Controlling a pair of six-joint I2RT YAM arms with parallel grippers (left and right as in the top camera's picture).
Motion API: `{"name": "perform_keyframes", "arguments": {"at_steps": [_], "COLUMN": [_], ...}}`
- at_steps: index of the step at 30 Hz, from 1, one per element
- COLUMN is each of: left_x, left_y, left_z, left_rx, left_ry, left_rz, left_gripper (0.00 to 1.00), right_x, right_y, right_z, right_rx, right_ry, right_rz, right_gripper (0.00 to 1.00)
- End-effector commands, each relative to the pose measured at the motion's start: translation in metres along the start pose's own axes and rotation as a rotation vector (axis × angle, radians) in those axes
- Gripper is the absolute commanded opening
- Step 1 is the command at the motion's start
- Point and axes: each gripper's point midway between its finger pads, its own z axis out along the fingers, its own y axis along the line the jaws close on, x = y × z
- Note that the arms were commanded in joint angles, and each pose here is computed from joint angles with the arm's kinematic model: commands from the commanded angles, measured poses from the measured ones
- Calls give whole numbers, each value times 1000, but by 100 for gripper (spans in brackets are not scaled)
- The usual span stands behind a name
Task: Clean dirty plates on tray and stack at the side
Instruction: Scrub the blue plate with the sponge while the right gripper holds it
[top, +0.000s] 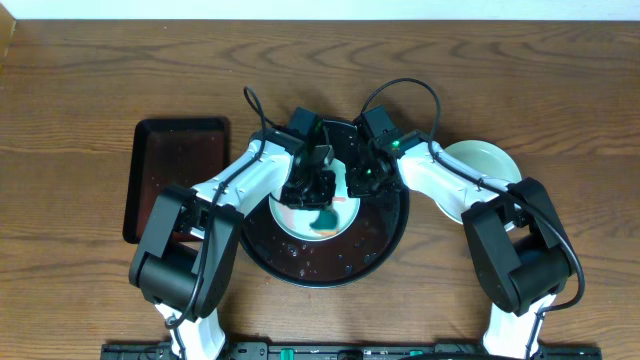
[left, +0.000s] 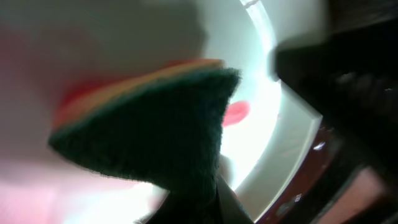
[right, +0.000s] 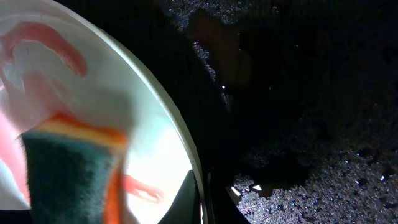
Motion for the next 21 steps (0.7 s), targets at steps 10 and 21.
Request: {"name": "perform_keyframes", "arguments": {"at_steps": [10,21], "left_x": [-37,27], "left_y": [98,105], "left_z": [-24,-26], "left_rx": [-498,-532], "left_ry": [-235,2], "left_rz": [-182,-337], "left_gripper": [8,7], "right_x": [14,14], "right_y": [-13,-13], "right_z": [20,20], "right_rx": [68,68], "right_ry": [48,48], "right_rz": [12,12], "right_gripper": [1,1]}}
